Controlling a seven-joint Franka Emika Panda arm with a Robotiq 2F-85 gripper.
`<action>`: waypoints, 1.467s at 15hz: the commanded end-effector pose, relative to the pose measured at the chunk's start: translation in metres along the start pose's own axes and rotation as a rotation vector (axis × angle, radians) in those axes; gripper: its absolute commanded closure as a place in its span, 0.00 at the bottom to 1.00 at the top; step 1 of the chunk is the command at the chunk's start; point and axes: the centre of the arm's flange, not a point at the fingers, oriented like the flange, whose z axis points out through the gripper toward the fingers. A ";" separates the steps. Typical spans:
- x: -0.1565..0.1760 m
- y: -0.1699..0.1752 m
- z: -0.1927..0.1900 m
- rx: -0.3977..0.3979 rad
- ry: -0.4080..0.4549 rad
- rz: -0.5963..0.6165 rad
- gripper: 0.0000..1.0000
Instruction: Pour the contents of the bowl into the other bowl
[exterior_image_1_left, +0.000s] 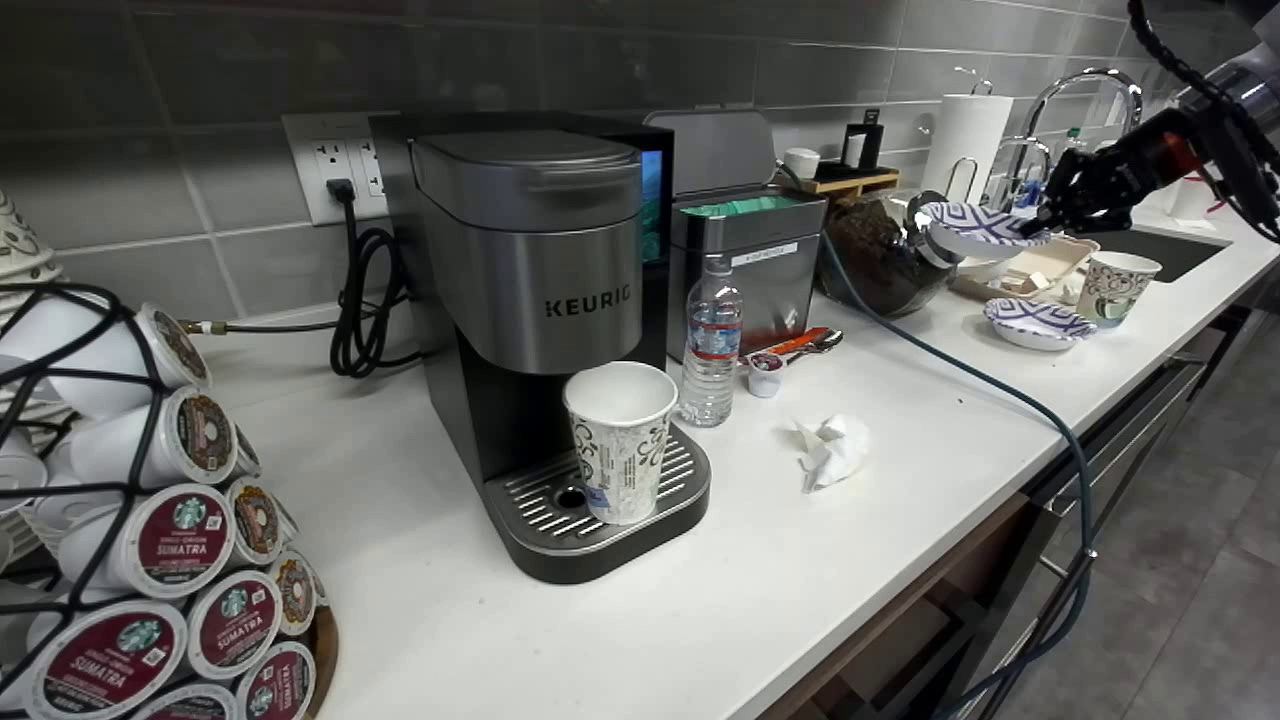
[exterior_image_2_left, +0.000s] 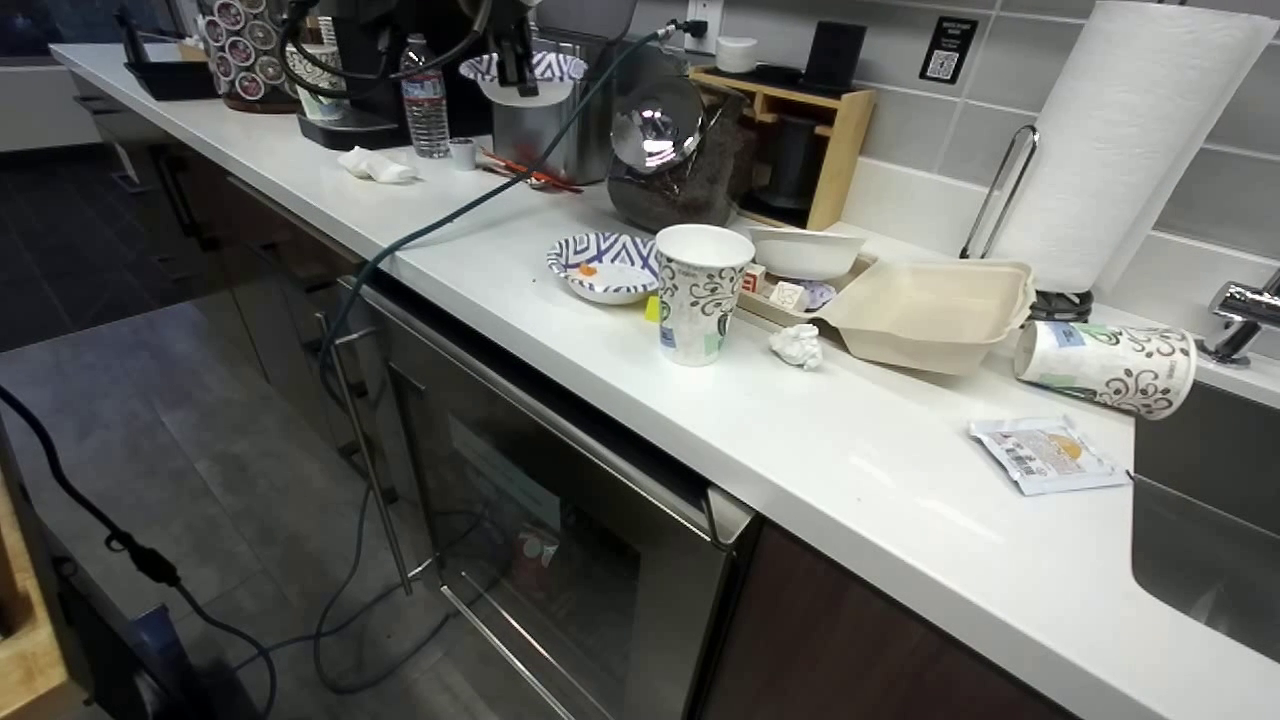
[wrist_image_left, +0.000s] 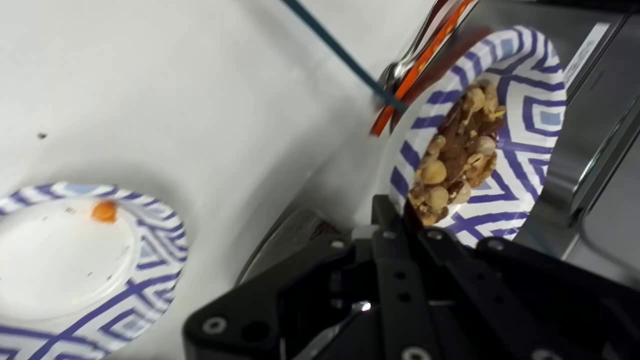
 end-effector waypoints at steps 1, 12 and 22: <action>0.036 0.032 -0.012 -0.092 0.121 0.097 0.99; 0.054 0.062 -0.022 -0.229 0.332 0.049 0.99; 0.059 0.096 -0.050 -0.432 0.458 -0.114 0.99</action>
